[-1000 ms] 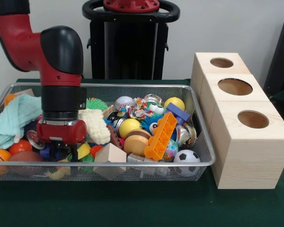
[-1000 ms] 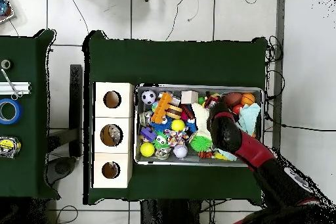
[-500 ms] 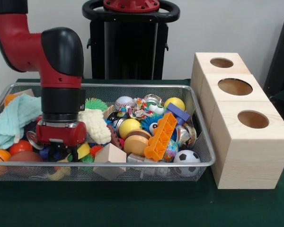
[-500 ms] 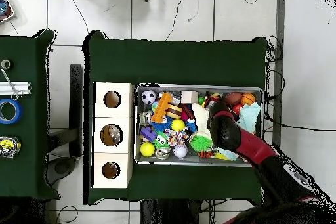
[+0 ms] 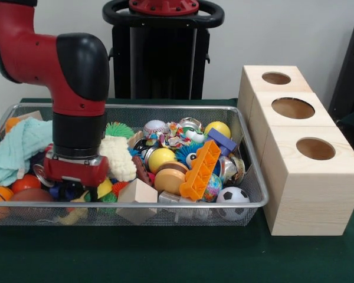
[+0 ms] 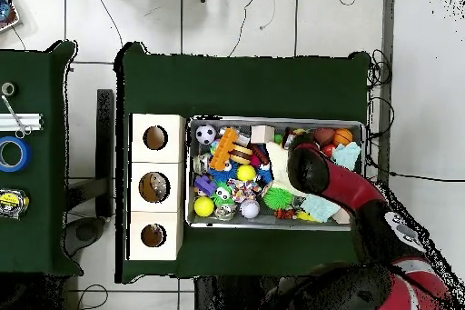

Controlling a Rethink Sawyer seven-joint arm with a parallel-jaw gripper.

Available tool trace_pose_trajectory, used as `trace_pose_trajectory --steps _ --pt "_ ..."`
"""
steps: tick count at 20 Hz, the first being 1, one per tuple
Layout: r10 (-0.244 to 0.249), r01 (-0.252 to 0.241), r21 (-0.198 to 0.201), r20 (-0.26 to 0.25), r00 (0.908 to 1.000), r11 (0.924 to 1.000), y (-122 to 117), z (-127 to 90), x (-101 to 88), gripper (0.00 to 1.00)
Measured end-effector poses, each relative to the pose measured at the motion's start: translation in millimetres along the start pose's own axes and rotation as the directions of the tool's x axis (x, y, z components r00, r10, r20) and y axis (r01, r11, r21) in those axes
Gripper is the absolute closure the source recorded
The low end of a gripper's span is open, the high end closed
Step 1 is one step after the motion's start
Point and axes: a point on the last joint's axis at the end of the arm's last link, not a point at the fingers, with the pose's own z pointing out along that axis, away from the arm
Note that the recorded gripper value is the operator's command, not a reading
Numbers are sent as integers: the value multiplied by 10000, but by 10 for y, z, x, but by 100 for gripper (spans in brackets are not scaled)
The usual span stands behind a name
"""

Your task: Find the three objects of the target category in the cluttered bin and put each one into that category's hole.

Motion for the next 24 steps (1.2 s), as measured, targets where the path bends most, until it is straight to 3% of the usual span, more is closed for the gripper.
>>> trace_pose_trajectory --steps 5,11,24 --pt "-333 356 323 -677 9972 9988 34 1 -83 0" --pt "-391 467 691 -1075 9934 9965 40 19 -125 0" --pt "277 -140 1084 -1256 9917 9940 -148 75 -79 0"
